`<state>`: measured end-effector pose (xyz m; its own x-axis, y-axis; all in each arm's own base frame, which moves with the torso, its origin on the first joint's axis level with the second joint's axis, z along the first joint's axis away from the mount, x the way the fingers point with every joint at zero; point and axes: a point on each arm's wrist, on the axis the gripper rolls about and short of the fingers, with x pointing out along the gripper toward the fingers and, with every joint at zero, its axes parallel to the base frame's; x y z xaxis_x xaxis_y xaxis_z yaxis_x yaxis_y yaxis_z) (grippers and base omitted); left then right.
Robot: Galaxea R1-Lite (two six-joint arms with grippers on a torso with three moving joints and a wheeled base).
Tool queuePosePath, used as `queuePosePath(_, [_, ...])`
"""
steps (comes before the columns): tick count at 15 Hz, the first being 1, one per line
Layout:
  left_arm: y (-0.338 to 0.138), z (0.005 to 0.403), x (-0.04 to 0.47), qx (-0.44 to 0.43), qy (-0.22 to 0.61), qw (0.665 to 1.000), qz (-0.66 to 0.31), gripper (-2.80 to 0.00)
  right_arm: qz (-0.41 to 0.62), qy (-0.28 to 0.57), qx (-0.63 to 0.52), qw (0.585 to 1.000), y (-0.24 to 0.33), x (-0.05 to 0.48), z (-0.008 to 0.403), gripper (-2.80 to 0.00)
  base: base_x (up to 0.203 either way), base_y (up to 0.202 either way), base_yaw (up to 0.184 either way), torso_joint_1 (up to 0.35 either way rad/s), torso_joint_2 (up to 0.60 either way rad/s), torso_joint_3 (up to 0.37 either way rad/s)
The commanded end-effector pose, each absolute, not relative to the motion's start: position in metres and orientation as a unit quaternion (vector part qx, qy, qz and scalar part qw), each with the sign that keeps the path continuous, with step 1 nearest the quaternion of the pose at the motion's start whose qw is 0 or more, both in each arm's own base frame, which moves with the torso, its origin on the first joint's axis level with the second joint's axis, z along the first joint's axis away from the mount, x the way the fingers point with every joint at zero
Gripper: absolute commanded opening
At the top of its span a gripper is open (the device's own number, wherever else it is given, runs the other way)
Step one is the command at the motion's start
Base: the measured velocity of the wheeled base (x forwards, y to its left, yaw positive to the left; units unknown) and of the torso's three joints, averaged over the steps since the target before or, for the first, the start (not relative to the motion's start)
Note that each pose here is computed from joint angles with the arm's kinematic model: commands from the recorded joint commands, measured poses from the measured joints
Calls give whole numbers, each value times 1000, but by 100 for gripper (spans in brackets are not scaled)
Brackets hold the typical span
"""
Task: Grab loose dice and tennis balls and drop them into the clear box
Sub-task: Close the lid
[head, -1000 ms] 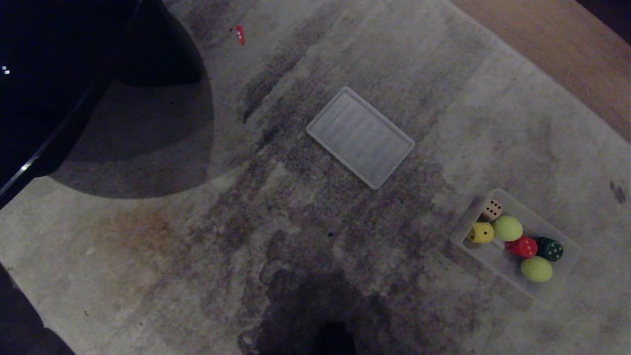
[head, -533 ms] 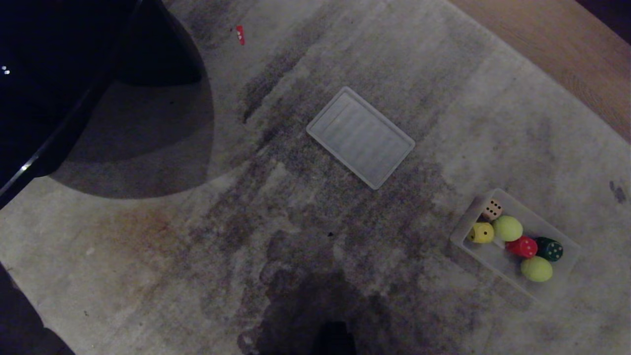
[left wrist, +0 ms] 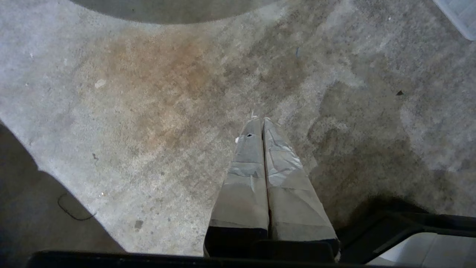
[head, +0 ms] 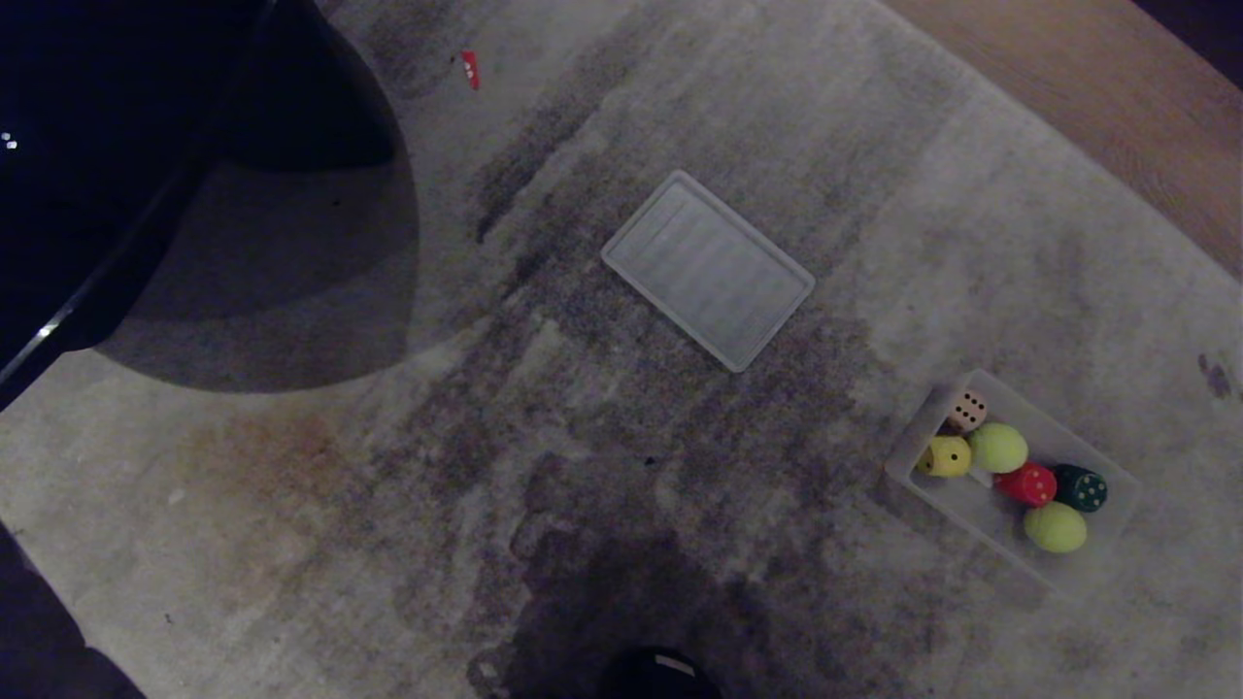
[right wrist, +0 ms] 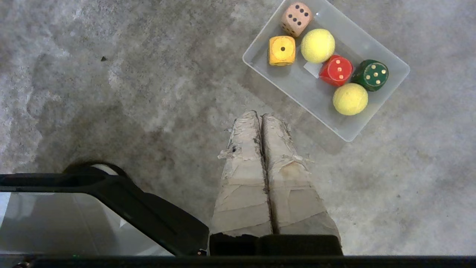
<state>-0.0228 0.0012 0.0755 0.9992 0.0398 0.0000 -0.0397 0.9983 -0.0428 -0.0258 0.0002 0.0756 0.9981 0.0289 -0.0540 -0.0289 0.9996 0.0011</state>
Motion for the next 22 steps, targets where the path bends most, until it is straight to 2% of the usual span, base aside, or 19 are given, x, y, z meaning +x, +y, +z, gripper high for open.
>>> queuePosePath(1, [1,75,-23,-21,1,1000,20,-280,14,29,0,999,0,-26,76,-280,0,0,0,0,0,0])
queuePosePath(12, [1,75,-23,-21,1,1000,20,-280,14,28,-1,1000,0,-26,76,-280,3,-8,143,2,5,2])
queuePosePath(22, [1,75,-23,-18,1,1000,19,-280,14,28,-1,1000,0,-26,76,-280,0,0,0,0,0,0])
